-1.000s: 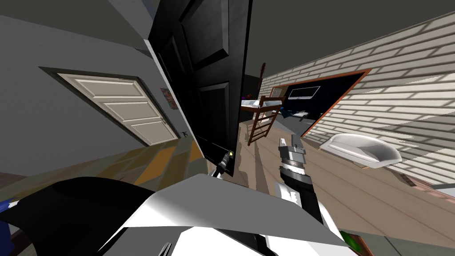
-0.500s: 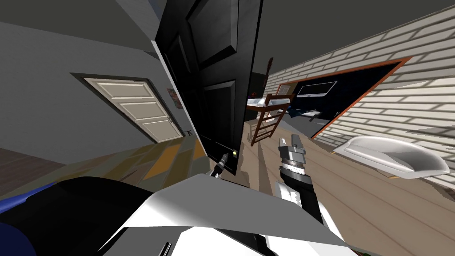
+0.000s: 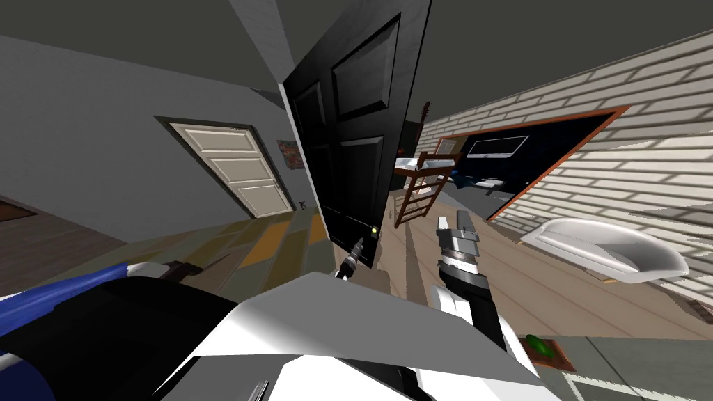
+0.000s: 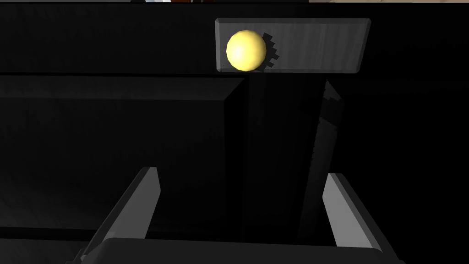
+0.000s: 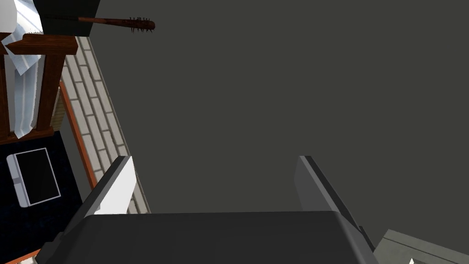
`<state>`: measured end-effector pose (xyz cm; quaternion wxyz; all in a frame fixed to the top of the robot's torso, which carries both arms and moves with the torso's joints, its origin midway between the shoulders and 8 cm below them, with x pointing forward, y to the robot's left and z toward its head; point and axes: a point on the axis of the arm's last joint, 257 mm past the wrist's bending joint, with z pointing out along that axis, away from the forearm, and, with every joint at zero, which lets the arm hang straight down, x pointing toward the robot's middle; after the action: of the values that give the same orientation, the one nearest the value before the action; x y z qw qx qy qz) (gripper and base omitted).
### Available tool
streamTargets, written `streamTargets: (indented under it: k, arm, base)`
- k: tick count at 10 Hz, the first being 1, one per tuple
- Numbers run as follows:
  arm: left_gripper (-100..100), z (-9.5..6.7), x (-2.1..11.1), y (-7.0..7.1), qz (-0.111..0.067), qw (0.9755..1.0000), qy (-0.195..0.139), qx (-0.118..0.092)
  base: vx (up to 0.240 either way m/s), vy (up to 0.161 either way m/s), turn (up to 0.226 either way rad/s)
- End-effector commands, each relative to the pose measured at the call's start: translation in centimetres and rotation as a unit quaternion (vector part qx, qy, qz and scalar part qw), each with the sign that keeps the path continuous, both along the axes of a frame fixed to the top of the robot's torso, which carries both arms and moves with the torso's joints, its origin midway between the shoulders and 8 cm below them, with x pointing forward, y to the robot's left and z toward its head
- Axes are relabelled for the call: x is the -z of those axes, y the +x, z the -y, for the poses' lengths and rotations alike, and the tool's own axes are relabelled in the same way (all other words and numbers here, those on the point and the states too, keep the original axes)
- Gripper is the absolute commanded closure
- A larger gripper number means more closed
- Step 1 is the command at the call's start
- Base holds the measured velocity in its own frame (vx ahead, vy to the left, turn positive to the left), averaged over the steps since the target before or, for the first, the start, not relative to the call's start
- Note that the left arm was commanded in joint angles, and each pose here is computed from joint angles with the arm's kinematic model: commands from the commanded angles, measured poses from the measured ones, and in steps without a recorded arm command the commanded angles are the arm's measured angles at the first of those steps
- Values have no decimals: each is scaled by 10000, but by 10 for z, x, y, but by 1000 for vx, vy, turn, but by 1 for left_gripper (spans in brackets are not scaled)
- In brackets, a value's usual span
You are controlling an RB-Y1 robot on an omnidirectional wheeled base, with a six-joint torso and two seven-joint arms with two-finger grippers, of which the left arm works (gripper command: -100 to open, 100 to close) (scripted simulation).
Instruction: Push the door open
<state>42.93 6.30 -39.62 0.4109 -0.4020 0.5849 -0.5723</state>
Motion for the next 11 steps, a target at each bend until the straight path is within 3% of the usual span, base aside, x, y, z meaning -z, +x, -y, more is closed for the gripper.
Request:
streamTargets:
  k: [1, 2, 5, 7, 10, 11]
  arm:
    - [-100, 0, 0, 0, 0, 10000, 0, 0]
    - [-100, -14, 4, 0, 11, 9999, 152, -9]
    - [-100, -27, 6, 1, 40, 9996, 290, -34]
    - [-100, -23, 5, 1, 60, 9996, 253, -51]
    - [-100, 0, -3, 2, 82, 9999, 18, -71]
    - [-100, -8, -1, 1, 68, 9999, 72, -85]
  base:
    - [-73, -29, 2]
    - [96, -25, -18]
    - [221, -32, -17]
    - [216, -97, -14]
    - [153, -130, -9]
    - [39, -54, 31]
